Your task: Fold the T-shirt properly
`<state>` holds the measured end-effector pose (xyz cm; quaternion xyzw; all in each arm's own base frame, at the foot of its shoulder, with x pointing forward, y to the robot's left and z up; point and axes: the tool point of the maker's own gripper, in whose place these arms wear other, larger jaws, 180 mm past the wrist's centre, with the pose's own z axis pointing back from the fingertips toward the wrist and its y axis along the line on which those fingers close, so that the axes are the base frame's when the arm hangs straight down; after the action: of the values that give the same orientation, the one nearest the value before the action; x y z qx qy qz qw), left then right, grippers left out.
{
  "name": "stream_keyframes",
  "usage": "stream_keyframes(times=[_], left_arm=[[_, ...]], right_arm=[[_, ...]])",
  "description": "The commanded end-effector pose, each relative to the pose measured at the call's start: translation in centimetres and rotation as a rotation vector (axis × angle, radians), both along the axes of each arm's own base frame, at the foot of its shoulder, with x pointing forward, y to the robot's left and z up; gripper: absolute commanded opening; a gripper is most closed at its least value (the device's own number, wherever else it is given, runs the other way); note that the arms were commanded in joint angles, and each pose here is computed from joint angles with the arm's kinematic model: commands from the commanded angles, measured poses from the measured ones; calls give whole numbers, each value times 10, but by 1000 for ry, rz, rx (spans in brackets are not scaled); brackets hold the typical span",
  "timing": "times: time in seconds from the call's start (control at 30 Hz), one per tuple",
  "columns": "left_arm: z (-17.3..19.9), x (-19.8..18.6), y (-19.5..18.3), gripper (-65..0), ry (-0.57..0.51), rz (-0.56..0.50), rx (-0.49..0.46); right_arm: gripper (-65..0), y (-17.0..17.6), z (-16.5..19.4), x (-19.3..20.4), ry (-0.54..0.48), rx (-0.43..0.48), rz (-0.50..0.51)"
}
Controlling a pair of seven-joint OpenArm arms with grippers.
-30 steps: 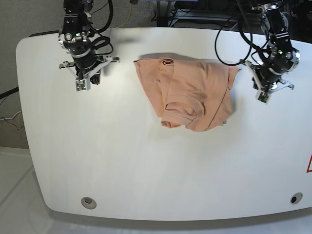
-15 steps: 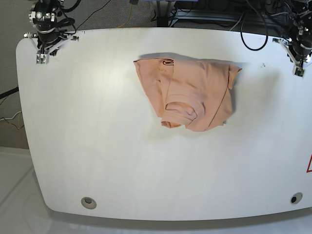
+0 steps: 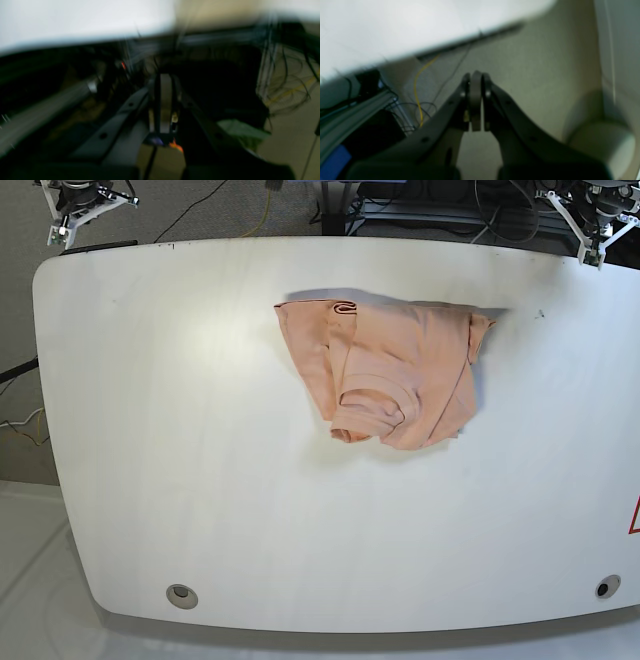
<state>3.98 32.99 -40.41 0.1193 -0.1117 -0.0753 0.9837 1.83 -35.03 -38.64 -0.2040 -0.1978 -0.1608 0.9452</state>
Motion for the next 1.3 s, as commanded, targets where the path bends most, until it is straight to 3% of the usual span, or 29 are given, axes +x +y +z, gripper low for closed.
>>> stream_keyframes(times=[0.0,0.47,0.73,0.93,1.13,1.27], left_arm=[[1,-10,-4,-641,13,3,-1],[-40,-60,-39,-641,130,24,-142],[-82,-92,-65,-641,237,-9,-219],[-107,-98,-96,-641,251,-41,-318],[-131,-88,-116,-641,216,-86,-408],[-160,-80,-123,-641,171,-25,-422]], right_arm=[[-650,-11,6,-18,31,-35,-20],[-650,-4,-63,-128,279,106,-187],[-650,30,-112,-162,345,210,-171],[-650,63,-150,-178,414,307,-141],[-650,97,-185,-186,474,394,-93],[-650,119,-209,-179,499,442,-25]])
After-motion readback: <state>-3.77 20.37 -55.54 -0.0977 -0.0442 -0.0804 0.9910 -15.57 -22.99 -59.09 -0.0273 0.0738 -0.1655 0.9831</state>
